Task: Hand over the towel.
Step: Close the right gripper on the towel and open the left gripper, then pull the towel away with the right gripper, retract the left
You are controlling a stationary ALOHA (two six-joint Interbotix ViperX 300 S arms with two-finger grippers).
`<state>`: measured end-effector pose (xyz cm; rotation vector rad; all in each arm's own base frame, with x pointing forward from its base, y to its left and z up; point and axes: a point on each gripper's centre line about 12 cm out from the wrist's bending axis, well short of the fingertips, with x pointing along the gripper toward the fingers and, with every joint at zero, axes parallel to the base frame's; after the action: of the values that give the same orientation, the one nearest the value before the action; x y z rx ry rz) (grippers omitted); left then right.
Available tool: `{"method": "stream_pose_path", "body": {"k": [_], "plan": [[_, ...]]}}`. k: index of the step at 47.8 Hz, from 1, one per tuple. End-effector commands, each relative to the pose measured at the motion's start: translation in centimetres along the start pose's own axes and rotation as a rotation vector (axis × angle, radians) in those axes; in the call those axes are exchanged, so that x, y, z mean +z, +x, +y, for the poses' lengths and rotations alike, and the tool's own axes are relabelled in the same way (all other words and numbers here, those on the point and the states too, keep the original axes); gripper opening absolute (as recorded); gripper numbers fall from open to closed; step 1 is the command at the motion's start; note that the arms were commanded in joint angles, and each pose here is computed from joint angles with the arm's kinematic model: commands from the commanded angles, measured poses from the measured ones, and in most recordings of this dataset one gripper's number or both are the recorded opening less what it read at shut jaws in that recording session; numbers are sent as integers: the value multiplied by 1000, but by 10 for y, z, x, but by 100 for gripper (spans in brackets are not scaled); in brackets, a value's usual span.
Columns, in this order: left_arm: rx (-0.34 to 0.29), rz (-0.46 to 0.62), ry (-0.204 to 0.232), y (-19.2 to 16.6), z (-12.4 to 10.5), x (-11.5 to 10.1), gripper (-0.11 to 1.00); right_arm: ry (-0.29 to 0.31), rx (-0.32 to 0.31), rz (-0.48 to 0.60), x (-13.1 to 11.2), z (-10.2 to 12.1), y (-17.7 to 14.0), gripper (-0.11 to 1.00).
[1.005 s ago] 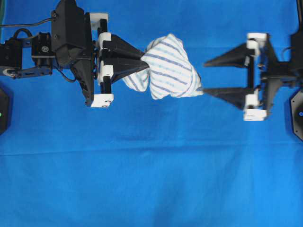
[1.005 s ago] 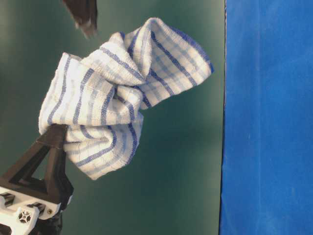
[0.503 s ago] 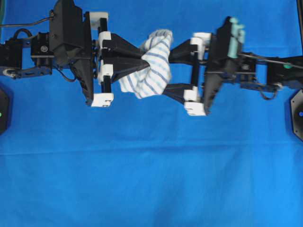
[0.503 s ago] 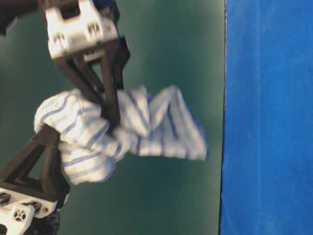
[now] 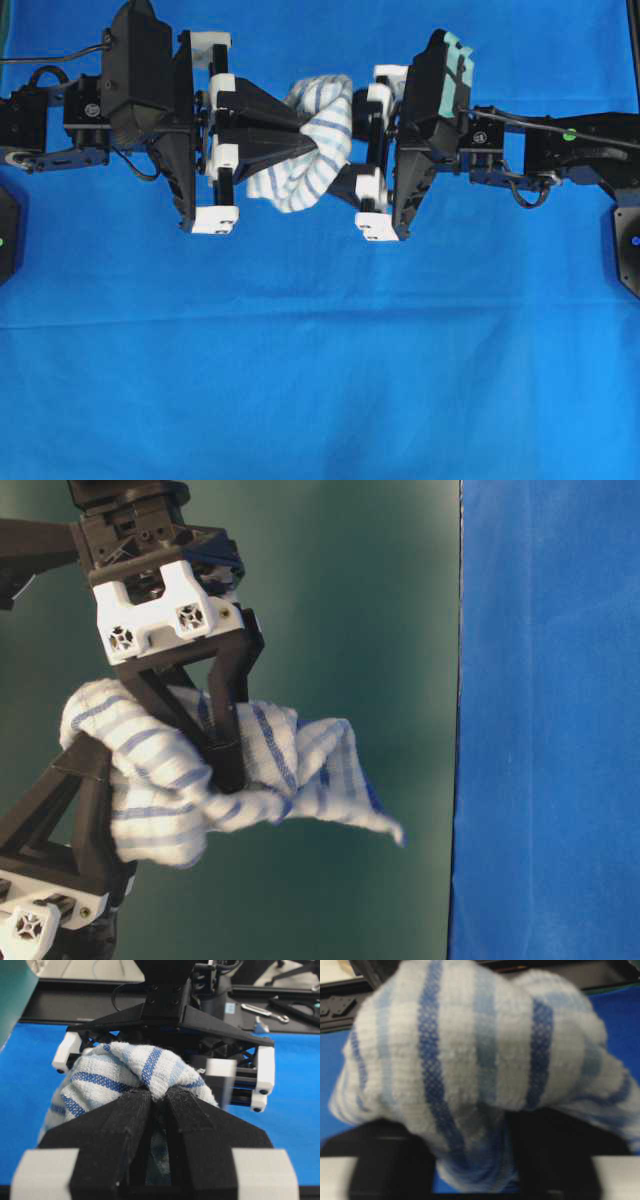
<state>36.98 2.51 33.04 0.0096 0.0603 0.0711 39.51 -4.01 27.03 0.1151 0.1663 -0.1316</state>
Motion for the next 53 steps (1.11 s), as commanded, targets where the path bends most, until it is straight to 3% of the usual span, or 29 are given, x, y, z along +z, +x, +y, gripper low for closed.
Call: {"method": "stream_pose_path", "body": {"k": [1, 5, 7, 24, 28, 37, 40, 43, 53], "plan": [[-8, -51, 0, -2, -3, 16, 4, 0, 2, -34, 13, 1, -1, 40], [-7, -54, -2, -1, -3, 16, 4, -3, 2, -26, 12, 1, 0, 14], [-7, -57, 0, -1, -3, 16, 4, -3, 2, -28, 12, 1, -1, 7], [-7, -63, 1, -4, -3, 17, 6, -2, 3, -29, 15, 1, -5, 7], [-7, -64, -12, -6, -3, 17, 21, -1, 4, -34, 17, 1, -11, 7], [-6, -86, 1, -20, -2, 20, 77, 2, 7, -47, 19, 1, -31, 7], [-6, -100, 3, -30, -2, 21, 89, 4, 9, -53, 18, 2, -42, 7], [-6, -115, 3, -43, -2, 22, 94, 5, 10, -56, 17, 1, -51, 7], [-5, -155, -1, -83, -1, 21, 94, 10, 16, -49, 11, 1, -83, 7]]}}
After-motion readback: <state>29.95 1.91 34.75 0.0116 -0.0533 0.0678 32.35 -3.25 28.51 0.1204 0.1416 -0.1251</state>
